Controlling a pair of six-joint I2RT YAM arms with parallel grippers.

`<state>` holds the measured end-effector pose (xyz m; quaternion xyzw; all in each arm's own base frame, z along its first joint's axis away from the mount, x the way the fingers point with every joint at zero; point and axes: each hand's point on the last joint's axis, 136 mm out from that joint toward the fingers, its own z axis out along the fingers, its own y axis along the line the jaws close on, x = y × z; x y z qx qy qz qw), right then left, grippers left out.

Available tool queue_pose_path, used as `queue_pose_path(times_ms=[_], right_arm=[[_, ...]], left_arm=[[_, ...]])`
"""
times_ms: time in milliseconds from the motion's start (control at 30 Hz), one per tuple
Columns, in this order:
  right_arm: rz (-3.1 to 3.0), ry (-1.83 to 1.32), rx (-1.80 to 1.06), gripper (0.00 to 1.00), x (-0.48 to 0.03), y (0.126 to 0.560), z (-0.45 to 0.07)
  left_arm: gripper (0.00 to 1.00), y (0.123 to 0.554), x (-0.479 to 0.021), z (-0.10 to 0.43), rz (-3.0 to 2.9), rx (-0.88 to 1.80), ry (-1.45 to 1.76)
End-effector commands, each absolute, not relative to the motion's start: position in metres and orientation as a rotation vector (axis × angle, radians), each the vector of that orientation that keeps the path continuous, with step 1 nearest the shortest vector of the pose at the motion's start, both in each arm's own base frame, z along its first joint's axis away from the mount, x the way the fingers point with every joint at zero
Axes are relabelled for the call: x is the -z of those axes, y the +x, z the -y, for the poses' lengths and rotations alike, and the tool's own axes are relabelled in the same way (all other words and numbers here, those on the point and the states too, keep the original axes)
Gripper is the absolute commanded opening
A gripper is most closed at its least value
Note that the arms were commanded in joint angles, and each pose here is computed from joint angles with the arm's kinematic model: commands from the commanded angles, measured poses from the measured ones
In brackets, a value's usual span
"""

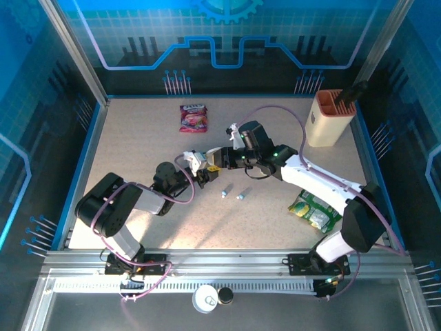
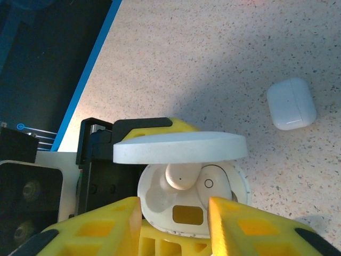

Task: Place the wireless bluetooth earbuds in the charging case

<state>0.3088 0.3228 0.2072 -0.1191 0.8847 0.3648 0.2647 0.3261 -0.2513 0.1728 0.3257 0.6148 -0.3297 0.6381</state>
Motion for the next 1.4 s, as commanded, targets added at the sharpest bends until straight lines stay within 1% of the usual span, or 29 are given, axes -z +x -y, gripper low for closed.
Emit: queue_pose_path(times_ms=[0,67,200,433,833,1067,1200,1367], right_arm=[[-2.361,-0.288,-0.988,0.37,-0.216,0.323,-0.325],[-2.358,-0.294,-0.995,0.32,-0.218,0.323,-0.327],[-2.347,-0.3,-1.003,0.3,-0.223,0.323,-0.328],[-2.348,-0.289,-0.977,0.33,-0.223,0.326,-0.325],[-2.384,-0.299,-0.931,0.32,-0.208,0.333,-0.33],[-2.41,-0.335,-0.898,0.26,-0.201,0.331,-0.333],[-2.428,-0.38,-0.861,0.24,-0.195,0.329,-0.333],[-2.45,-0.4,-0.833,0.18,-0.19,0.325,-0.333]], left_arm=[[0.18,0.324,-0.184,0.257,-1.33,0.743,0.782],[0.18,0.324,-0.183,0.257,-1.33,0.742,0.787],[0.18,0.325,-0.181,0.257,-1.337,0.738,0.787],[0.18,0.326,-0.182,0.259,-1.334,0.747,0.783],[0.18,0.323,-0.186,0.258,-1.318,0.746,0.792],[0.18,0.323,-0.188,0.258,-1.313,0.746,0.793],[0.18,0.323,-0.19,0.258,-1.309,0.743,0.792],[0.18,0.323,-0.192,0.258,-1.304,0.738,0.789]])
